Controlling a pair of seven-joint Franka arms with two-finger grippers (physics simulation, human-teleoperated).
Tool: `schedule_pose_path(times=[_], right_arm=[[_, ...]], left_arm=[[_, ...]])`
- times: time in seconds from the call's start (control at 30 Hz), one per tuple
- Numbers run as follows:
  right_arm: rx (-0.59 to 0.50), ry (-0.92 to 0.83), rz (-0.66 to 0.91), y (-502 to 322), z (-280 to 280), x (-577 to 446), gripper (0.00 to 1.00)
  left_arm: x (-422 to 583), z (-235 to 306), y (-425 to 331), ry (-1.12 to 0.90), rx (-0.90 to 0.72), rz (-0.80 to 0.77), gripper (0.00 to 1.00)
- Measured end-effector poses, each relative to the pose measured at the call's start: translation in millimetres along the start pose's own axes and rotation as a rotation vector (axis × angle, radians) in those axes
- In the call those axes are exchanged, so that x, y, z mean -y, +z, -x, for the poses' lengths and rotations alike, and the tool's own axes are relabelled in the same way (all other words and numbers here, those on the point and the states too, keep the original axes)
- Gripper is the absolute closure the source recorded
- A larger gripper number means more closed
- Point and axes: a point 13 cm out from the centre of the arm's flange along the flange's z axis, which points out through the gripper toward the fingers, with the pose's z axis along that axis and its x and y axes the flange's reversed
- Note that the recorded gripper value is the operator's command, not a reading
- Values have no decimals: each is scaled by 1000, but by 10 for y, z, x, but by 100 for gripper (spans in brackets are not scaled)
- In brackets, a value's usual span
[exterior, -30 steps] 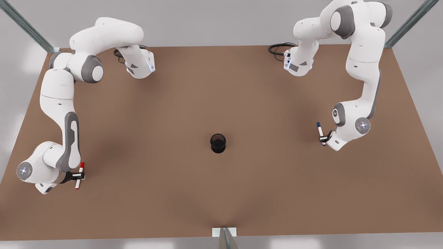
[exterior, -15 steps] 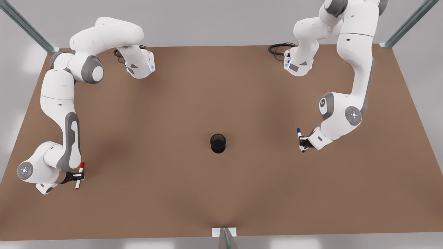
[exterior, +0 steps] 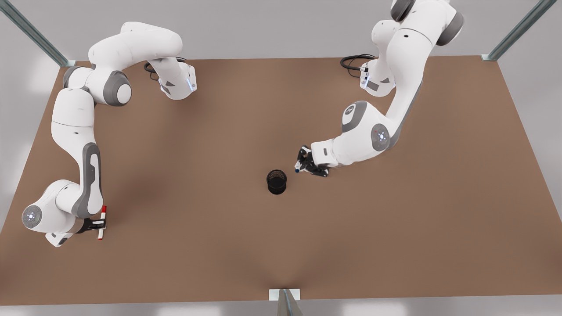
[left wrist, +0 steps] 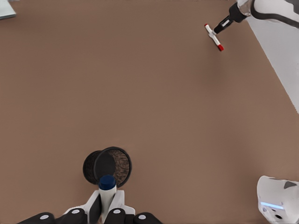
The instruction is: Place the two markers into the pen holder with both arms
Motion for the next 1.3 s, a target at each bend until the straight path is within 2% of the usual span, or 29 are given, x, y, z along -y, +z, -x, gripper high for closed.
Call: schedule_pose_path(times=[0.2, 0.4, 0.53, 0.7, 0.8, 1.0, 1.2, 1.3], right_arm=[[0, -6, -1, 1, 1, -3, 74], [5, -10, -2, -49, 17, -5, 74], [12, -17, -2, -150, 58, -48, 74], [175, -98, 91, -1493, 501, -712, 74], [257, -194, 205, -1972, 701, -1352, 74], [355, -422, 363, -2439, 981, -2841, 74], [489, -574, 433, -2719, 1145, -4026, 74], [546, -593, 429, -2776, 1220, -4204, 74]], left_arm=[[646, 249, 533, 144, 104, -40, 79], [500, 605, 635, 225, 253, 5, 79], [406, 542, 793, 294, 285, 51, 79], [240, 476, 872, 357, 316, 104, 79], [100, 395, 899, 387, 313, 131, 79], [57, 277, 1076, 449, 300, 146, 79], [123, 212, 1250, 499, 297, 150, 79], [155, 179, 1359, 523, 295, 153, 76]])
